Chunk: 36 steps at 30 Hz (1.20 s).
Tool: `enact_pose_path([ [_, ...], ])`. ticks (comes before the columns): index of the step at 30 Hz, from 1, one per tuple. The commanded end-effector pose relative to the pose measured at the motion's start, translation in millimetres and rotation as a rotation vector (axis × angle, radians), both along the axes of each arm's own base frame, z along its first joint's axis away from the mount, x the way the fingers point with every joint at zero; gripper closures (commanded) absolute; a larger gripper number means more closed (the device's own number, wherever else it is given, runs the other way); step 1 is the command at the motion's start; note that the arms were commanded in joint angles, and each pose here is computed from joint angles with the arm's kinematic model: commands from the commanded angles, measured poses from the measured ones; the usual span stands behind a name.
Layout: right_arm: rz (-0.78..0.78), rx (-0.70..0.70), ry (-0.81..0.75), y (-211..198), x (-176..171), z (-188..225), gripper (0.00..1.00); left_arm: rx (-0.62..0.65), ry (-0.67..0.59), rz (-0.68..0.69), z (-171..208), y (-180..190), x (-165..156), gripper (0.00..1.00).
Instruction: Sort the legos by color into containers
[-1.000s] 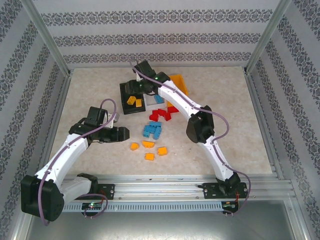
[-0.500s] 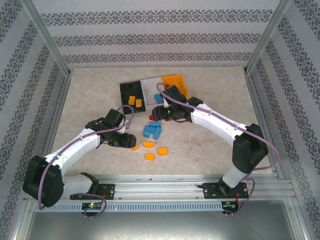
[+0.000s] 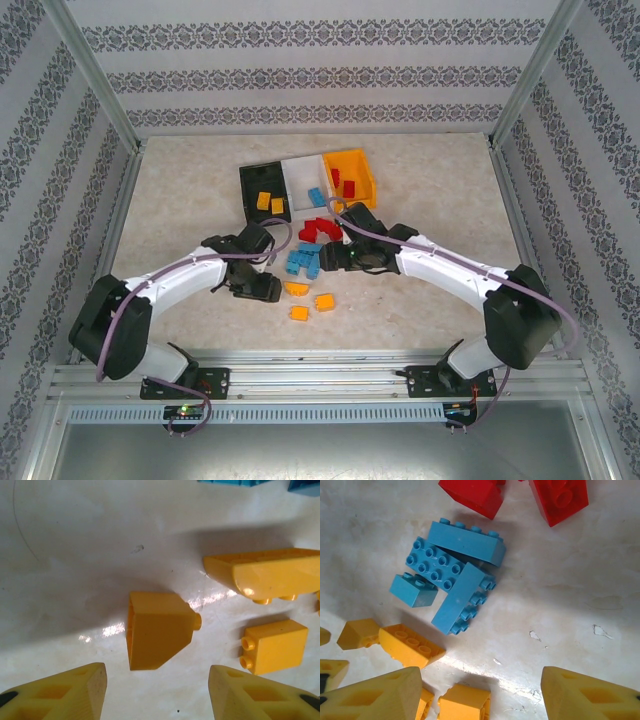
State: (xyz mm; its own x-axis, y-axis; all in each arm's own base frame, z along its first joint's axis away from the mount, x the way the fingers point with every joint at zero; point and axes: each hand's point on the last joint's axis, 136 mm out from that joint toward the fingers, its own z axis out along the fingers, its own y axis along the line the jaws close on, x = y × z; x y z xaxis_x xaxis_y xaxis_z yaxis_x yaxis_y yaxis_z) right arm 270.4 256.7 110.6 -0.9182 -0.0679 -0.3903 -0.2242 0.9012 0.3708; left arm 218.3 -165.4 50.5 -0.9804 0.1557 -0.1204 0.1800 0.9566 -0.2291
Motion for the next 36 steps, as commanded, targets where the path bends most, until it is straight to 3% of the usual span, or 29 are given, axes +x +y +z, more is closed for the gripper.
enact_pose_path([
  [1,-0.013,0.012,-0.015,-1.6,0.1,1.7,0.35,0.020,-0.021,0.002,2.8,-4.8,9.1,0.44],
  [20,-0.010,0.009,-0.009,-0.9,1.1,-3.1,0.35,0.066,0.013,-0.031,-21.4,-7.3,17.1,0.41],
  [32,-0.027,0.009,-0.017,-7.8,-2.1,-0.8,0.35,0.083,0.050,-0.010,-22.9,-2.9,9.3,0.71],
  [36,-0.032,0.009,-0.018,-10.6,-2.5,-1.6,0.35,0.043,0.002,0.009,2.8,-6.0,12.5,0.71],
])
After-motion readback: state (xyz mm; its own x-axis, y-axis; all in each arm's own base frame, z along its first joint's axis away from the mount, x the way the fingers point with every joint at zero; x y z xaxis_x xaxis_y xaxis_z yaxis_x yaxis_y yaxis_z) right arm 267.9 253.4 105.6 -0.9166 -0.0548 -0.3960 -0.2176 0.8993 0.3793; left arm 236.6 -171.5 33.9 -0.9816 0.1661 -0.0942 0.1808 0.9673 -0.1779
